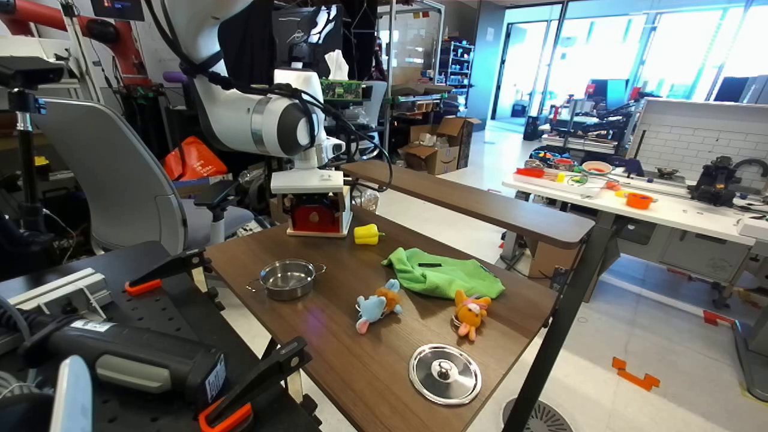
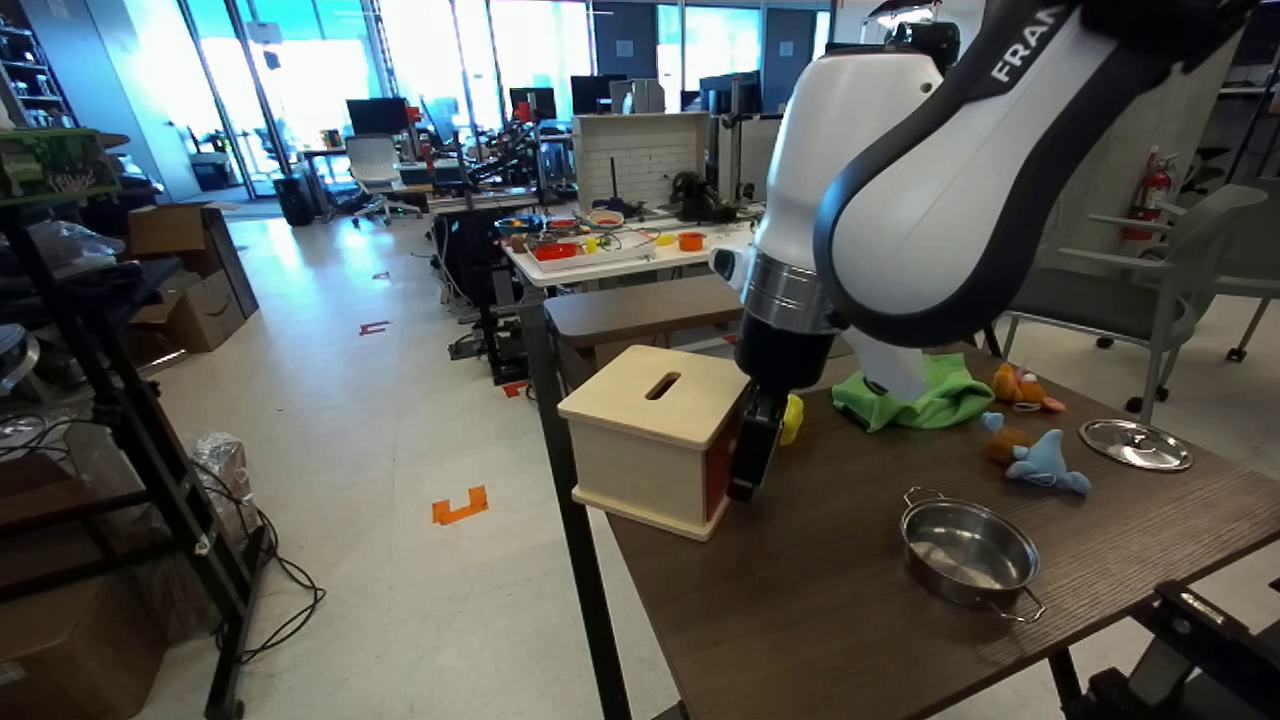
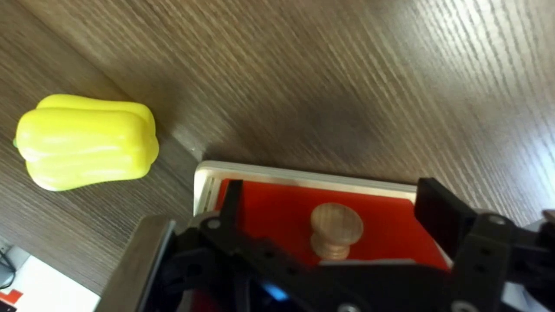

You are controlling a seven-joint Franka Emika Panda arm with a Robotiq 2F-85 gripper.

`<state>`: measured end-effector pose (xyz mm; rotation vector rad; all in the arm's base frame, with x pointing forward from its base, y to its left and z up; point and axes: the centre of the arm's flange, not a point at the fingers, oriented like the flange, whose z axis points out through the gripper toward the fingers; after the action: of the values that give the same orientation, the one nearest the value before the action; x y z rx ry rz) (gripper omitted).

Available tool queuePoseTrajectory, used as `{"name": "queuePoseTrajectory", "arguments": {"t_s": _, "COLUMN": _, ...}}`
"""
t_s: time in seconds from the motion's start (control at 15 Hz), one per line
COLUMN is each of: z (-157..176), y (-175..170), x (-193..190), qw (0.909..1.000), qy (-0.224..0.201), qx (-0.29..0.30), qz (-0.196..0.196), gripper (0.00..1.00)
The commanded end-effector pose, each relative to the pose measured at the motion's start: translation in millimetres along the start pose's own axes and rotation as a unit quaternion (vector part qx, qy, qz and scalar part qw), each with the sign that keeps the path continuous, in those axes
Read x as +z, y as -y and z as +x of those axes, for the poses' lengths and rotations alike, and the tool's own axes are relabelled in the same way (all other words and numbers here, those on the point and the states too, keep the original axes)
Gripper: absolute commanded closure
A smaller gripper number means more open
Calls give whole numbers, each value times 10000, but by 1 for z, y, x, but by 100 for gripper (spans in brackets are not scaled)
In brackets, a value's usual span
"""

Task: Move the green towel to the right, close the drawer, move the plush toy to the left

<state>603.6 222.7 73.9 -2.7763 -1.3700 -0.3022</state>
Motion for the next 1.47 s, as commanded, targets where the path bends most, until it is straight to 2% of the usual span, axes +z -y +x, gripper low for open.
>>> {"name": "queuePoseTrajectory", "arguments": {"t_s": 0.0, "z": 11, "y": -5, "x": 6, "qw": 9997, "qy": -184, "qx": -13, "qz": -152, "gripper": 0}}
{"name": "queuePoseTrajectory", "arguments": {"t_s": 0.13, "z": 6, "y": -7, "x": 4, "qw": 9998, "qy": -23, "qx": 54, "qz": -173, "gripper": 0}}
{"name": "queuePoseTrajectory", "arguments": {"t_s": 0.4, "z": -15, "y": -17, "x": -15, "qw": 9965, "qy": 587, "qx": 453, "qz": -390, "gripper": 0}}
{"name": "queuePoseTrajectory", "arguments": {"t_s": 0.53, "z": -29, "y": -23, "x": -25, "qw": 9919, "qy": 972, "qx": 657, "qz": -493, "gripper": 0}}
{"name": "queuePoseTrajectory", "arguments": {"t_s": 0.73, "z": -48, "y": -32, "x": -45, "qw": 9805, "qy": 1553, "qx": 1120, "qz": -437, "gripper": 0}}
{"name": "queuePoseTrajectory", "arguments": {"t_s": 0.87, "z": -58, "y": -41, "x": -60, "qw": 9747, "qy": 1705, "qx": 1397, "qz": -356, "gripper": 0}}
{"name": "queuePoseTrajectory", "arguments": {"t_s": 1.13, "z": -83, "y": -77, "x": -81, "qw": 9676, "qy": 1668, "qx": 1872, "qz": -283, "gripper": 0}}
{"name": "queuePoseTrajectory", "arguments": {"t_s": 1.4, "z": -120, "y": -124, "x": -77, "qw": 9491, "qy": 1915, "qx": 2500, "qz": -109, "gripper": 0}}
